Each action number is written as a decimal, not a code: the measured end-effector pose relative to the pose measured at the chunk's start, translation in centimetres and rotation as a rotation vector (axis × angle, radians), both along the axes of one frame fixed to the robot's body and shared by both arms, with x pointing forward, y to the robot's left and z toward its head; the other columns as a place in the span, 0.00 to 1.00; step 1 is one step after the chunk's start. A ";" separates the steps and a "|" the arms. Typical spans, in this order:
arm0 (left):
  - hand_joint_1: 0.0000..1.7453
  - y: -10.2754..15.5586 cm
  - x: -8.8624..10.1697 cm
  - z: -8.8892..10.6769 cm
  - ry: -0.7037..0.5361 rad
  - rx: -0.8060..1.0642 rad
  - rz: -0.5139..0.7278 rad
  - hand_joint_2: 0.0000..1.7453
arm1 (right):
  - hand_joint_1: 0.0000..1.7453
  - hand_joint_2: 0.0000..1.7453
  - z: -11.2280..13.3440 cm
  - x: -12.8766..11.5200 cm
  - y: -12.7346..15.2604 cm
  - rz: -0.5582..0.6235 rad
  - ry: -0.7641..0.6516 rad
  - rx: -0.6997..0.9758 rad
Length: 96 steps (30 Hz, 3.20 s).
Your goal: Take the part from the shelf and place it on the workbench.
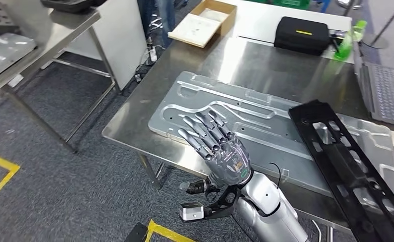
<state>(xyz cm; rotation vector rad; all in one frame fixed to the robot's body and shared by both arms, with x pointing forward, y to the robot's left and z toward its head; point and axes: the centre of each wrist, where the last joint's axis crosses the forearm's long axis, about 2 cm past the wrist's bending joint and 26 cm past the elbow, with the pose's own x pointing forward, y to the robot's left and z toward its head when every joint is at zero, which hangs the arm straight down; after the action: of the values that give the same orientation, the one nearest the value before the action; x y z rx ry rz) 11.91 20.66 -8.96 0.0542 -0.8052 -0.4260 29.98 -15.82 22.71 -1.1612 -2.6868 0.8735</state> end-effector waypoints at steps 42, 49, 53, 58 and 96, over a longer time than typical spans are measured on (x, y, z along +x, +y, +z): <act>0.00 -0.1 0.4 0.1 -0.021 0.003 0.000 0.00 | 0.00 0.00 1.2 0.6 0.2 -0.007 -0.028 0.006; 0.00 -0.1 0.4 0.1 -0.022 0.003 0.002 0.00 | 0.00 0.00 0.9 0.5 0.0 -0.010 -0.023 -0.002; 0.00 -0.3 0.5 0.2 -0.023 -0.003 0.001 0.00 | 0.00 0.00 1.0 0.6 0.0 -0.012 -0.030 -0.007; 0.00 -0.2 0.3 0.1 -0.019 -0.003 0.001 0.00 | 0.00 0.00 1.3 0.7 0.1 -0.012 -0.038 -0.009; 0.00 -0.1 0.2 0.1 -0.014 0.004 -0.015 0.00 | 0.00 0.00 1.2 0.5 -0.2 -0.024 -0.049 -0.025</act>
<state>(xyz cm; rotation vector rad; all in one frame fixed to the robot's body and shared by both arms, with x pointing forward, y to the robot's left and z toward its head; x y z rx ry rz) 12.14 20.60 -8.89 0.0550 -0.8185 -0.4423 30.49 -15.98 23.94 -1.2340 -2.7019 0.8889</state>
